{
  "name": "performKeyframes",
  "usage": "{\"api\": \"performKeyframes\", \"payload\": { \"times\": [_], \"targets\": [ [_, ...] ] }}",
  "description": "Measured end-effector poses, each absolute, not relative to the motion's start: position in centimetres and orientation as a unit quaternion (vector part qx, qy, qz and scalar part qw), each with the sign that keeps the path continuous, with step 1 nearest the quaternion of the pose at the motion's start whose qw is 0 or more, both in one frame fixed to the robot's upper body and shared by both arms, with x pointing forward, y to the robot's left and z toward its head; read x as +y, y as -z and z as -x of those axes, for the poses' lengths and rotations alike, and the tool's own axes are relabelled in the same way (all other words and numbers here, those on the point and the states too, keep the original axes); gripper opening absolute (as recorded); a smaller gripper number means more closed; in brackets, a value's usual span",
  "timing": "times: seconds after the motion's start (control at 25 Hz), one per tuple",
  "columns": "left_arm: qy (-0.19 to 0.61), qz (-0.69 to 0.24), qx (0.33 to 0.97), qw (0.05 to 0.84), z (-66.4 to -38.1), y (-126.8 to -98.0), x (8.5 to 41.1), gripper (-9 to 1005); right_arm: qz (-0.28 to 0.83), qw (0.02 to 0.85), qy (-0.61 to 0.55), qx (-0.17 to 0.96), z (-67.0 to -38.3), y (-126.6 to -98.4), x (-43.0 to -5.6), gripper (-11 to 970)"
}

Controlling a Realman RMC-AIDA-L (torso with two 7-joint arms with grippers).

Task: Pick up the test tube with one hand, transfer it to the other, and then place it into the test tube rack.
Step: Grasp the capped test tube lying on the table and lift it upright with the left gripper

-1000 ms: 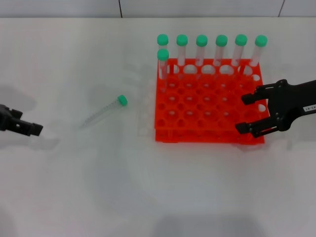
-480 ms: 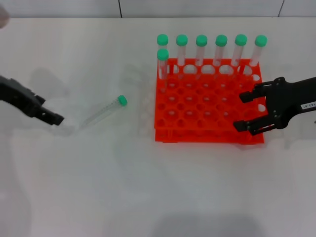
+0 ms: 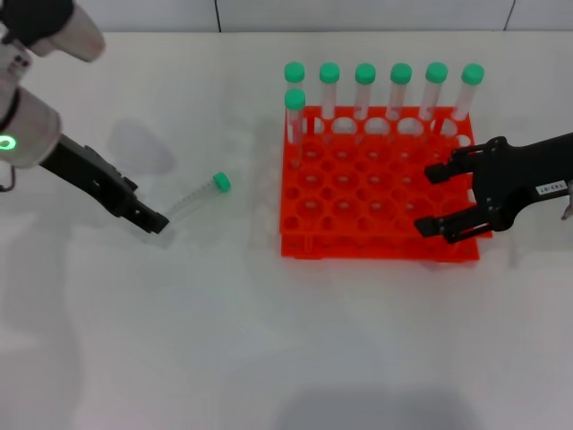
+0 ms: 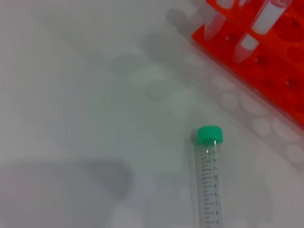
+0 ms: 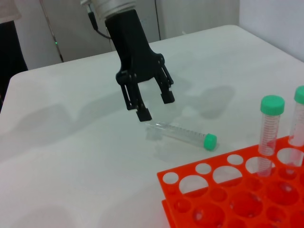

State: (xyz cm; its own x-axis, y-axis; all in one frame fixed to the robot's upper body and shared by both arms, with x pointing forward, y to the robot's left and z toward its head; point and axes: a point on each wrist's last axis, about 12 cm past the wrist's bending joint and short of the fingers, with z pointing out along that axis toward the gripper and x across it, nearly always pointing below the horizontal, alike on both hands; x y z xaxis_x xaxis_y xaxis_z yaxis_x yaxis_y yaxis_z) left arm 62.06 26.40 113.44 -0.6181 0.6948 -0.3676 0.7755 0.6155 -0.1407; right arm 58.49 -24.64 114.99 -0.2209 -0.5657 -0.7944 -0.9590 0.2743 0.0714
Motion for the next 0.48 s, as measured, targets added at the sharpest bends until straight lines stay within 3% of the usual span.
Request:
{"api": "performKeyframes", "payload": {
  "times": [0.48],
  "targets": [
    [0.138, -0.422, 0.886, 0.134, -61.8, -112.0, 23.9, 732, 0.529, 0.333, -0.292, 0.724, -58.5, -114.9, -24.5, 797]
  ]
}}
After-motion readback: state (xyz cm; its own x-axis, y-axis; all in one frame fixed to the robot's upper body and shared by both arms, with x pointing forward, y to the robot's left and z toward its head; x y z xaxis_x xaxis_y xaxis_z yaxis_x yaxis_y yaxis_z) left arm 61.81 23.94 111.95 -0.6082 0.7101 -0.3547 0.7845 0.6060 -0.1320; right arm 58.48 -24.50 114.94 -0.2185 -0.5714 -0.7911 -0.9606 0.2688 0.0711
